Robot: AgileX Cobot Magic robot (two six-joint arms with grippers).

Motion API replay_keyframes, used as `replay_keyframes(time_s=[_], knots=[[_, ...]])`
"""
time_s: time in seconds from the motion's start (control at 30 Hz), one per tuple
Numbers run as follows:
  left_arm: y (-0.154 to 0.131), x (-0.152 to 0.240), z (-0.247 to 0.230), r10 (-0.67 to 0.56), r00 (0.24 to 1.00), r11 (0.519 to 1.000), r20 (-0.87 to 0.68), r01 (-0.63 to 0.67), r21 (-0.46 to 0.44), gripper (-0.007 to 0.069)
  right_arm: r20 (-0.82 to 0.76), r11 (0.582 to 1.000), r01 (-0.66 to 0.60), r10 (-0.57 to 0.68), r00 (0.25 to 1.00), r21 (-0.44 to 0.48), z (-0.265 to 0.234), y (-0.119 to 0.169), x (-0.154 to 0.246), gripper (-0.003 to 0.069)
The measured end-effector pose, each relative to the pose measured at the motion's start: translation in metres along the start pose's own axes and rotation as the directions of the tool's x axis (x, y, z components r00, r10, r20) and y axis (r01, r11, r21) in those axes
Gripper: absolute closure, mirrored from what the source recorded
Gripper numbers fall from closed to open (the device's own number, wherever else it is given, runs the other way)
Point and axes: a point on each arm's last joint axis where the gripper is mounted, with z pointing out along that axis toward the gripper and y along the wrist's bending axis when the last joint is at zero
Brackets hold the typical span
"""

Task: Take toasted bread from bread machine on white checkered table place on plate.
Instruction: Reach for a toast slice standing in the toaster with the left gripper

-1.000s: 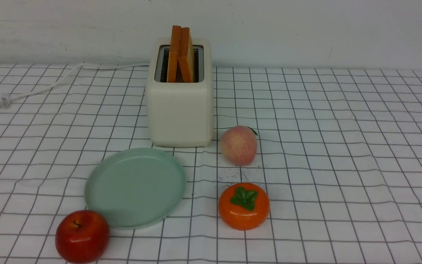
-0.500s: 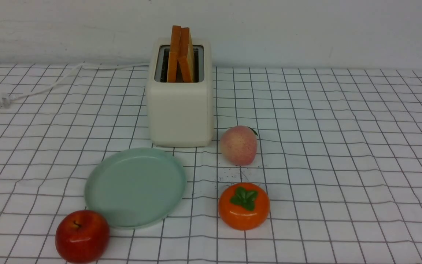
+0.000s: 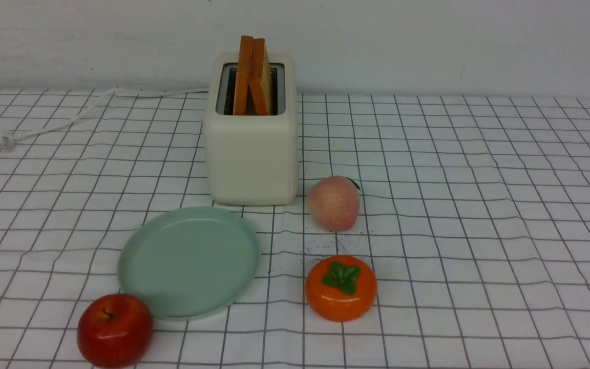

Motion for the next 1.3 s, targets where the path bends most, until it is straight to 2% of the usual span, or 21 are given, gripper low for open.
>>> replay_keyframes(time_s=[0.1, 0.33, 0.4, 0.43, 0.47, 0.5, 0.53, 0.57, 0.63, 0.73, 0.8, 0.83, 0.9, 0.97, 1.0, 1.07, 1.17, 1.23, 1.3], knots=[[-0.002, -0.004, 0.0, -0.028, 0.999, 0.999, 0.042, 0.027, 0.02, 0.0387, 0.0, 1.0, 0.0, 0.0, 1.0, 0.0, 0.0, 0.0, 0.0, 0.0419], [-0.007, -0.02, -0.003, -0.216, 0.956, 0.973, 0.199, 0.194, 0.123, 0.0387, -0.001, 1.0, 0.004, -0.004, 1.0, -0.012, 0.0, 0.001, 0.0, 0.0419], [-0.008, -0.028, -0.005, -0.359, 0.897, 0.929, 0.257, 0.318, 0.187, 0.0387, -0.002, 1.0, 0.006, -0.006, 1.0, -0.02, 0.0, 0.001, 0.0, 0.0419], [-0.008, -0.028, -0.005, -0.369, 0.892, 0.925, 0.261, 0.327, 0.192, 0.0387, -0.002, 1.0, 0.007, -0.007, 1.0, -0.021, 0.0, 0.001, 0.0, 0.0419], [-0.007, -0.032, -0.006, -0.498, 0.825, 0.863, 0.268, 0.442, 0.243, 0.0387, -0.002, 1.0, 0.007, -0.007, 1.0, -0.021, 0.0, 0.001, 0.0, 0.0419], [-0.007, -0.032, -0.006, -0.512, 0.816, 0.855, 0.268, 0.455, 0.249, 0.0387, -0.002, 1.0, 0.007, -0.007, 1.0, -0.021, 0.0, 0.001, 0.0, 0.0419], [-0.007, -0.034, -0.007, -0.598, 0.758, 0.798, 0.262, 0.533, 0.282, 0.0387, -0.002, 1.0, 0.007, -0.007, 1.0, -0.021, 0.0, 0.001, 0.0, 0.0419], [-0.006, -0.036, -0.007, -0.645, 0.719, 0.761, 0.258, 0.575, 0.301, 0.0387, -0.002, 1.0, 0.007, -0.007, 1.0, -0.021, 0.0, 0.001, 0.0, 0.0419], [-0.006, -0.037, -0.008, -0.674, 0.691, 0.736, 0.26, 0.6, 0.314, 0.0387, -0.002, 1.0, 0.007, -0.007, 1.0, -0.021, 0.0, 0.001, 0.0, 0.0419], [-0.005, -0.037, -0.008, -0.668, 0.695, 0.742, 0.265, 0.594, 0.311, 0.0391, -0.002, 1.0, 0.007, -0.007, 1.0, -0.021, 0.0, 0.001, 0.0, 0.0419], [-0.013, -0.043, -0.012, -0.617, 0.748, 0.781, 0.244, 0.543, 0.308, 0.0438, 0.012, 1.0, -0.006, 0.007, 1.0, -0.026, 0.0, 0.002, -0.001, 0.0419], [-0.013, -0.045, -0.013, -0.613, 0.75, 0.784, 0.248, 0.537, 0.311, 0.0438, 0.013, 0.999, -0.015, 0.015, 1.0, -0.029, 0.0, 0.002, -0.001, 0.0419], [-0.026, -0.063, -0.025, -0.529, 0.809, 0.834, 0.256, 0.441, 0.331, 0.0531, 0.049, 0.985, -0.16, 0.164, 0.985, -0.071, 0.001, 0.005, -0.004, 0.0419], [-0.033, -0.076, -0.031, -0.48, 0.837, 0.859, 0.261, 0.39, 0.33, 0.0603, 0.109, 0.949, -0.291, 0.304, 0.946, -0.121, 0.0, 0.007, -0.011, 0.0419], [-0.038, -0.086, -0.033, -0.436, 0.862, 0.88, 0.256, 0.35, 0.322, 0.0638, 0.145, 0.917, -0.368, 0.39, 0.91, -0.155, -0.001, 0.007, -0.015, 0.0419], [-0.045, -0.095, -0.031, -0.379, 0.898, 0.904, 0.223, 0.308, 0.296, 0.0638, 0.206, 0.858, -0.468, 0.507, 0.837, -0.21, -0.003, 0.006, -0.024, 0.0419], [-0.053, -0.107, -0.022, -0.293, 0.947, 0.935, 0.135, 0.254, 0.248, 0.0638, 0.255, 0.802, -0.54, 0.595, 0.762, -0.258, -0.005, 0.004, -0.03, 0.0421], [-0.059, -0.115, -0.015, -0.246, 0.966, 0.947, 0.076, 0.223, 0.23, 0.0638, 0.241, 0.79, -0.551, 0.609, 0.756, -0.27, -0.007, 0.006, -0.034, 0.0438], [-0.063, -0.122, -0.007, -0.195, 0.981, 0.959, 0.021, 0.186, 0.214, 0.0638, 0.189, 0.799, -0.535, 0.591, 0.785, -0.274, -0.013, 0.011, -0.044, 0.0468]])
